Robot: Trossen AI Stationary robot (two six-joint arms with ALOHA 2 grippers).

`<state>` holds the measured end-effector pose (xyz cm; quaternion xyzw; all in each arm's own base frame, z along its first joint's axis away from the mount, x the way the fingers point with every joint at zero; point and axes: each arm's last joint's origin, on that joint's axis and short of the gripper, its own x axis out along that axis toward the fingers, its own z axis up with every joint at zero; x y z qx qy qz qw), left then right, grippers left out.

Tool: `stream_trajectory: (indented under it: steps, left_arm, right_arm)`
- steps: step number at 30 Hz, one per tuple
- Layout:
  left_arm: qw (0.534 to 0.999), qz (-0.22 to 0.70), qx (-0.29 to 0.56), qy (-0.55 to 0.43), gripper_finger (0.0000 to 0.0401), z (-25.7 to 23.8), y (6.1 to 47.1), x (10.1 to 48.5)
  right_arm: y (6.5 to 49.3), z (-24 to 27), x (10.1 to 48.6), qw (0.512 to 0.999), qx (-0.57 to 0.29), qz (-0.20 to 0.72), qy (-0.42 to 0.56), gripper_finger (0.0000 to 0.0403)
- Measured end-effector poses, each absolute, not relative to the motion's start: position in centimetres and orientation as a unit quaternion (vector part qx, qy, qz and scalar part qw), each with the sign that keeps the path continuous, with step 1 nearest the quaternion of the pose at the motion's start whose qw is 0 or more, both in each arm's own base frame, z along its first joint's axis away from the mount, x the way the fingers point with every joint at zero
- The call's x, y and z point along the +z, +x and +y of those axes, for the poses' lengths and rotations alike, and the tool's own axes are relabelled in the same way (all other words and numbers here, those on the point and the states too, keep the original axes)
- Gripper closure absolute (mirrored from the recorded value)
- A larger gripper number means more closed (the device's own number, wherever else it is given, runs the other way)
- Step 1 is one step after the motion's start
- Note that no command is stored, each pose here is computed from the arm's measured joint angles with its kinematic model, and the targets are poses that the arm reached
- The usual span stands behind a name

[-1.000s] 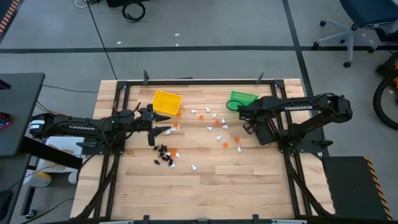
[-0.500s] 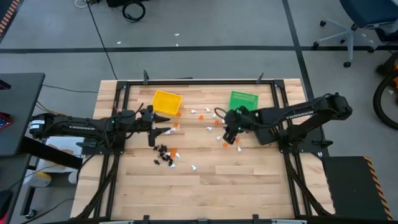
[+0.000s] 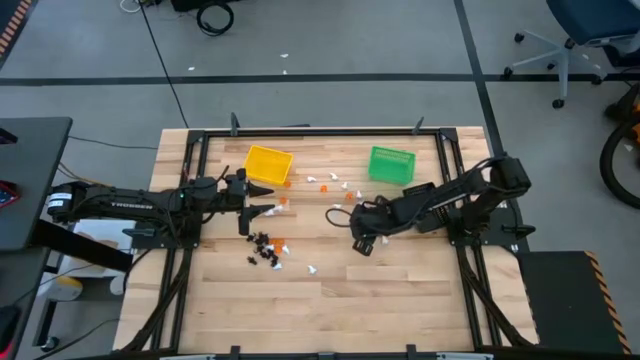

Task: Sort Halloween decoration
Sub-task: Put the orange pumpkin toy into the green bin

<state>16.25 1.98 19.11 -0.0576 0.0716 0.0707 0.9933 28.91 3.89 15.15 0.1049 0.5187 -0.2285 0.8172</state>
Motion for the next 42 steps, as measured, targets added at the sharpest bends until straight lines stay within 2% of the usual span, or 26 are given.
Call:
stream_trajectory:
  steps: [10,19,33,42]
  left_arm:
    - [0.993,0.069,0.071,-0.058,0.0205,2.0,16.3,19.2]
    - [0.994,0.066,0.070,-0.058,0.0205,2.0,16.3,19.2]
    - [0.993,0.065,0.070,-0.062,0.0205,2.0,16.3,19.2]
    - [0.994,0.066,0.070,-0.060,0.0205,2.0,16.3,19.2]
  right_arm:
    - [27.7,5.3,13.3,0.853,-0.209,0.459,0.134,0.0224]
    - [26.5,5.1,11.8,0.851,-0.214,0.459,0.140,0.0228]
    - [26.3,5.1,11.6,0.853,-0.203,0.466,0.123,0.0305]
    - [26.8,5.2,12.3,0.846,-0.195,0.486,0.102,0.0308]
